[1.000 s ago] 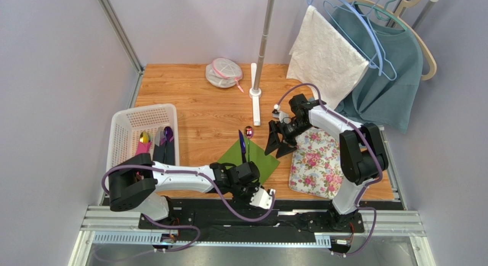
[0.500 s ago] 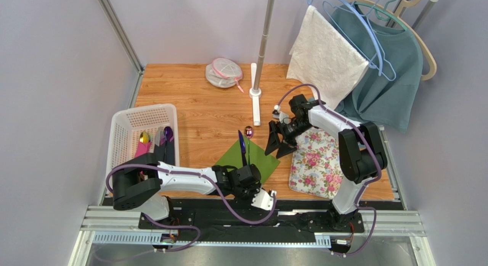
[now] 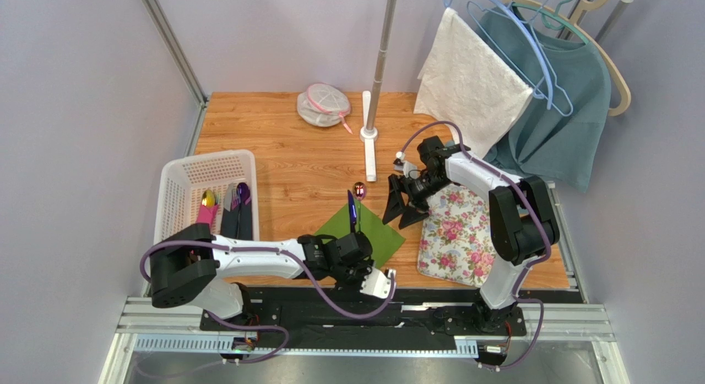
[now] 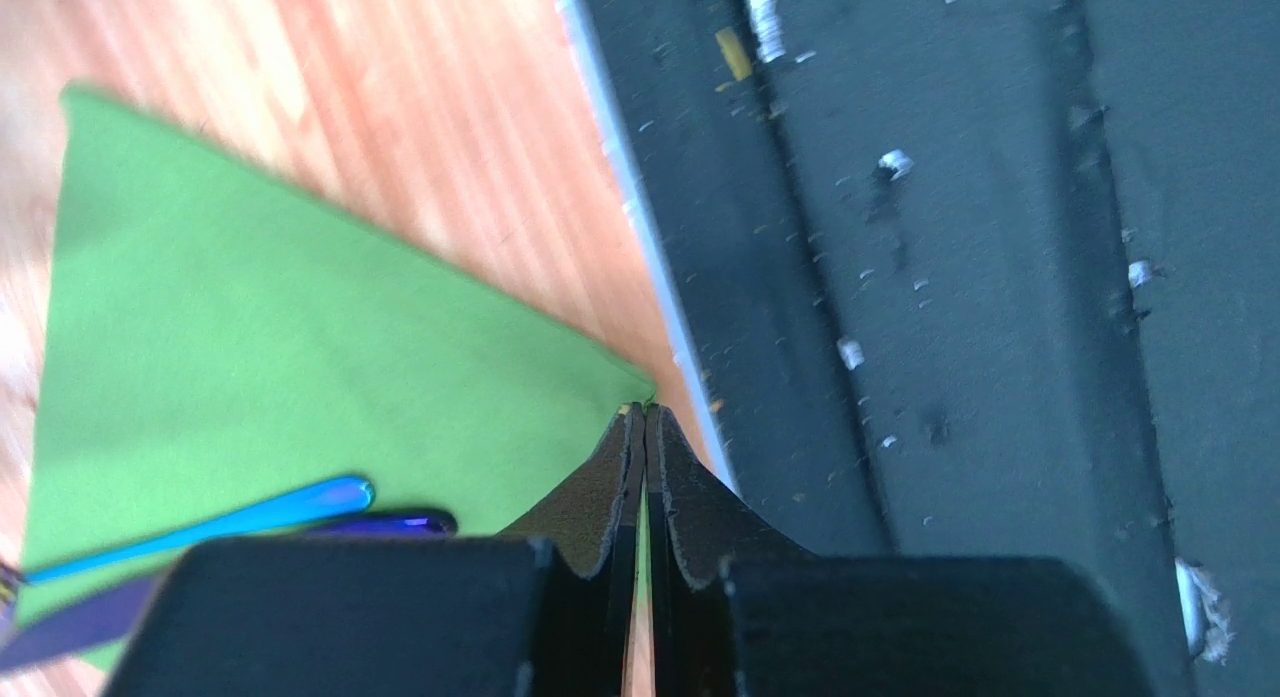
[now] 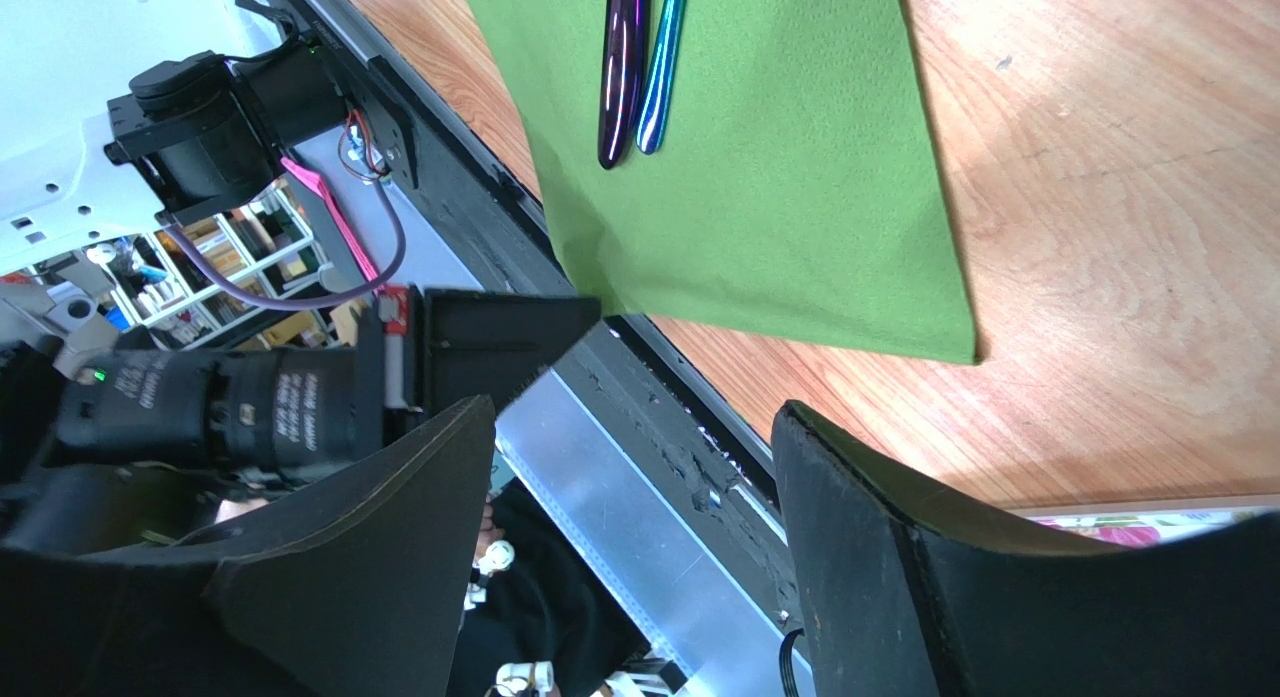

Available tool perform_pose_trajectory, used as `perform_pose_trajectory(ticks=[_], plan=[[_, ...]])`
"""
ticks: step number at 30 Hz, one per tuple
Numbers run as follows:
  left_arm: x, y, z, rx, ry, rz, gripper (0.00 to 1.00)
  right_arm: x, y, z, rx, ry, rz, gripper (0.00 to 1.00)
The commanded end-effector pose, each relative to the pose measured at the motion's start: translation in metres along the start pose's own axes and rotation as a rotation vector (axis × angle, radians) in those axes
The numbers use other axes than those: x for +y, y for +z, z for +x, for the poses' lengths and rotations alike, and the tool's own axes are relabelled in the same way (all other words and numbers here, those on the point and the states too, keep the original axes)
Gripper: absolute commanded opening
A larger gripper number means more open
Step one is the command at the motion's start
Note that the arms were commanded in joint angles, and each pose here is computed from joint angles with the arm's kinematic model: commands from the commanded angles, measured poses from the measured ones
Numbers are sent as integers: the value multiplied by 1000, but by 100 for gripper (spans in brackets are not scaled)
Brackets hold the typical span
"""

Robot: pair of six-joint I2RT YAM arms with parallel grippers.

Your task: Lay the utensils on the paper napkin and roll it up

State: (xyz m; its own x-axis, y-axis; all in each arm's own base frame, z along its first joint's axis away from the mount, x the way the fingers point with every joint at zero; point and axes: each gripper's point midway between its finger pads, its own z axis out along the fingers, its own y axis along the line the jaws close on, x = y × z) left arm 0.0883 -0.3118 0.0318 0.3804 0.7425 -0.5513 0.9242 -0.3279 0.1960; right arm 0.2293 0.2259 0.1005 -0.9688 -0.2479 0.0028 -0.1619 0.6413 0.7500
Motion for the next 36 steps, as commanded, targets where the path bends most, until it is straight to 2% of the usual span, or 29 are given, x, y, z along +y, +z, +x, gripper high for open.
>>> perform_pose_trajectory(ticks=[1, 6, 9, 16, 20, 36], plan=[[25, -17, -15, -70, -90, -14, 6, 3, -2, -7, -11, -9, -13, 72], [48, -27, -12, -97, -170, -15, 6, 2, 0, -5, -9, 6, -12, 70], [63, -33, -15, -127, -209, -19, 6, -3, 3, -5, -24, 28, 1, 65], [85, -30, -5, -122, -238, -52, 6, -11, 11, -1, -36, 84, 4, 41], [95, -27, 5, -113, -277, -62, 5, -14, 16, 4, -25, 116, -8, 31], [121, -23, 23, -89, -367, -120, 5, -11, 29, 13, -17, 227, -107, 18]])
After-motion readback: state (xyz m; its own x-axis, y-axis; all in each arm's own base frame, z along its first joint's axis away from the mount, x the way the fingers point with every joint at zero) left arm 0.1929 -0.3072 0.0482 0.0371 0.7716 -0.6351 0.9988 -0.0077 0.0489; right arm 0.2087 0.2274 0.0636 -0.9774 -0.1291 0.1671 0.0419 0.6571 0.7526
